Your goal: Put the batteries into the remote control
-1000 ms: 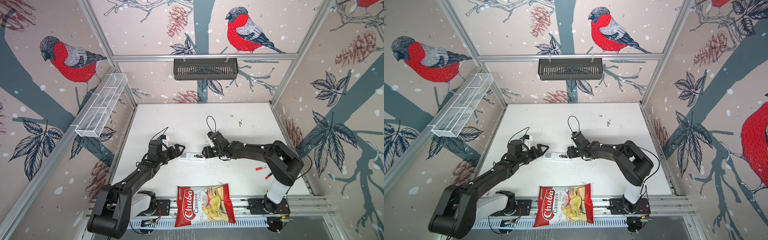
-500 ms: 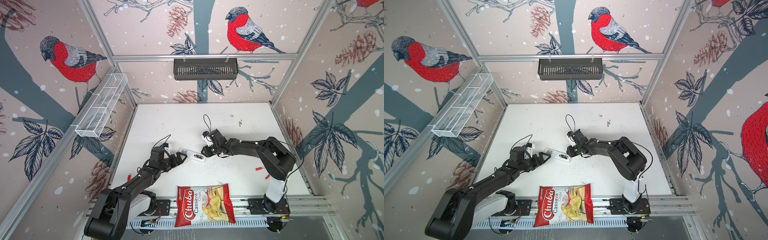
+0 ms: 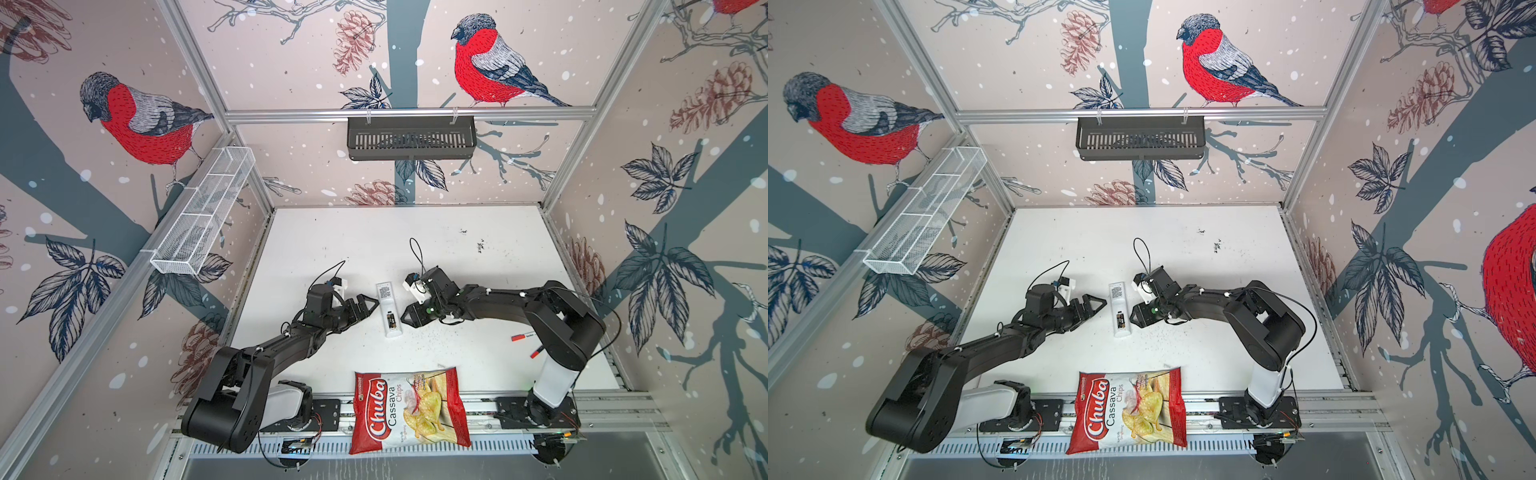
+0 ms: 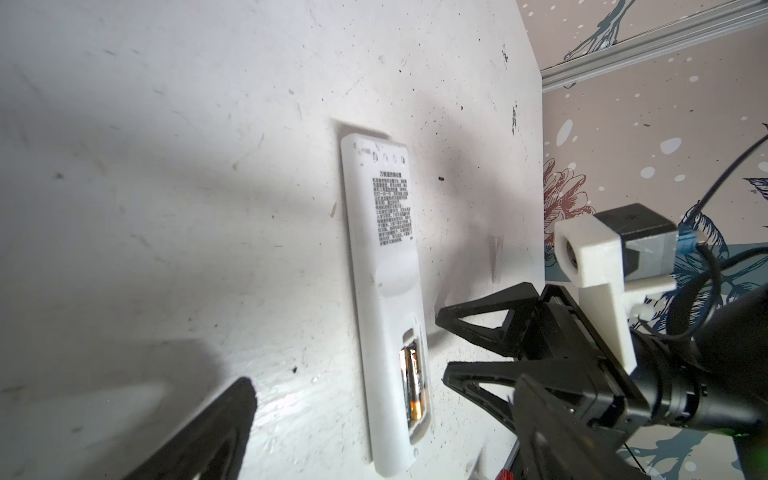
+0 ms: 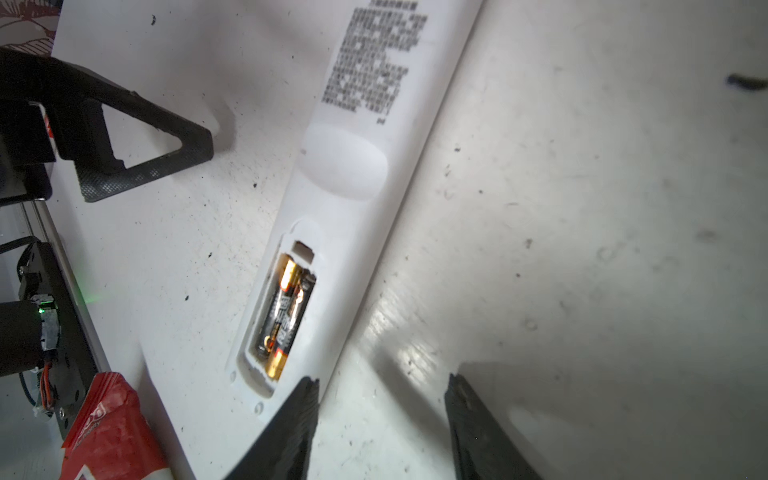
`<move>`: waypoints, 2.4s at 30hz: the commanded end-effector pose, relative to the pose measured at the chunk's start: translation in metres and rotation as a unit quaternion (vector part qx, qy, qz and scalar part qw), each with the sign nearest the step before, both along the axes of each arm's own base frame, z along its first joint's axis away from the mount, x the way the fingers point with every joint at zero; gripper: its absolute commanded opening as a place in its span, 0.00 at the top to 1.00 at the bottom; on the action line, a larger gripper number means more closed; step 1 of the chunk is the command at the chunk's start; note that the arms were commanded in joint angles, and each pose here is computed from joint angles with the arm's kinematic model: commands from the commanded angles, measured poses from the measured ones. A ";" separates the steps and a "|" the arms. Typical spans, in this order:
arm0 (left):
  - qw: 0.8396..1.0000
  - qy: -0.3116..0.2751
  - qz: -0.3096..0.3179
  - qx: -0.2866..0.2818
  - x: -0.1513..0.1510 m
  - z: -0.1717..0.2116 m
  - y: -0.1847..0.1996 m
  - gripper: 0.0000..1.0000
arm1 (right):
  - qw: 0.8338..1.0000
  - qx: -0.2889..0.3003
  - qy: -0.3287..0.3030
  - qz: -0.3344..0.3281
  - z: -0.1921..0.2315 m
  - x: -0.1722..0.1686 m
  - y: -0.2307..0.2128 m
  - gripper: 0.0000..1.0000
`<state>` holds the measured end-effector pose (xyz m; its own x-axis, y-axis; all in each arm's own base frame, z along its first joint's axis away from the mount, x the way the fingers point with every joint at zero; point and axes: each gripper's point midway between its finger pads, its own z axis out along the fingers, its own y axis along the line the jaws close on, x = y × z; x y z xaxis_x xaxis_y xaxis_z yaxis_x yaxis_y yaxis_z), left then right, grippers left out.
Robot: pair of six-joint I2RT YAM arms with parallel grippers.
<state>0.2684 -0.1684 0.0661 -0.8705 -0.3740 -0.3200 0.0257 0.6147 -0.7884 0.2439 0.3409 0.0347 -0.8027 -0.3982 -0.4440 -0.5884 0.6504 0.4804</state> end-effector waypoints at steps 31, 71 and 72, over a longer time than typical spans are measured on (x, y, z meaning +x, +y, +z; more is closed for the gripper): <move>0.985 -0.031 -0.127 0.116 -0.003 0.007 -0.049 0.65 | 0.938 -0.187 -0.080 -0.281 0.001 0.064 -0.186 0.41; 0.983 -0.109 -0.118 0.083 0.141 -0.003 -0.066 0.03 | 0.964 -0.111 -0.126 -0.204 0.033 0.039 -0.139 0.71; 0.983 -0.112 -0.124 0.078 0.143 -0.004 -0.069 0.03 | 0.965 -0.104 -0.130 -0.205 0.037 0.037 -0.139 0.71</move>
